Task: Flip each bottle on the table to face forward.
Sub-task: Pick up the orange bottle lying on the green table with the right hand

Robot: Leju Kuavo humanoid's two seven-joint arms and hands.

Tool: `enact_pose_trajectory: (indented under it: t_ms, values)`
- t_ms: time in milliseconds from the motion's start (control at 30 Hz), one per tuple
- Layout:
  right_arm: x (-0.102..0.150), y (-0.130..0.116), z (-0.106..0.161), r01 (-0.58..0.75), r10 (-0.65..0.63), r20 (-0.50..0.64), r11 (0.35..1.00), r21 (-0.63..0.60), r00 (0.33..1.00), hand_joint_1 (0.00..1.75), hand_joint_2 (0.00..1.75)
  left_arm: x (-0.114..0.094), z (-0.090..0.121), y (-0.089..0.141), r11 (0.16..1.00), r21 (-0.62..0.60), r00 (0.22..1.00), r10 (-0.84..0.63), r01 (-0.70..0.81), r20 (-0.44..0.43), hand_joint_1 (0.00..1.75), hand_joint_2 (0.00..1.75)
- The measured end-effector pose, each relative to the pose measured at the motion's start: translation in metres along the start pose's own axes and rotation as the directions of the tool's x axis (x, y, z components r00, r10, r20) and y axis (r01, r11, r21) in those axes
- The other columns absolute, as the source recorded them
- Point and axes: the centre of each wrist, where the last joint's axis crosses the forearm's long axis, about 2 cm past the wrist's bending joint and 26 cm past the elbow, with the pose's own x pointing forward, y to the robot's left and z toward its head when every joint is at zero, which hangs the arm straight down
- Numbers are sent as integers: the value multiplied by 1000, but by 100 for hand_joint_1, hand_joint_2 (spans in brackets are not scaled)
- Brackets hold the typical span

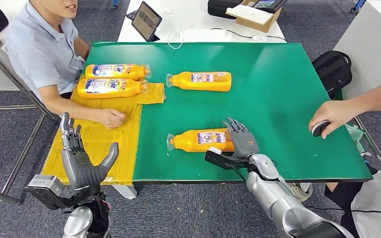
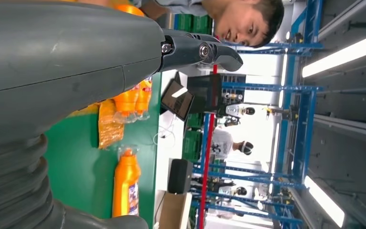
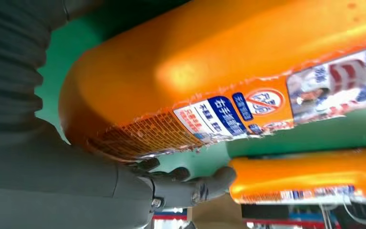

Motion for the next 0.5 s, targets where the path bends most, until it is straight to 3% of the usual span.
enact_pose_trajectory:
  t_ms: [100, 233, 433, 500]
  values:
    - [1, -3, -4, -10, 10, -4, 999, 31, 1000, 3, 175, 0, 0, 1, 1000, -5, 1000, -1, 1, -4, 0, 175]
    - [1, -6, -10, -9, 10, -8, 995, 102, 1000, 133, 175, -1, 0, 1, 1000, -23, 1000, 13, -13, -14, 0, 175]
    - [2, -13, -18, -26, 26, 3, 986, 164, 1000, 138, 175, -3, -3, 0, 998, -45, 999, 36, -37, -27, 0, 175]
    - [2, -15, -20, -31, 32, 0, 983, 183, 999, 158, 175, -4, -4, -1, 998, -47, 999, 38, -39, -30, 0, 175]
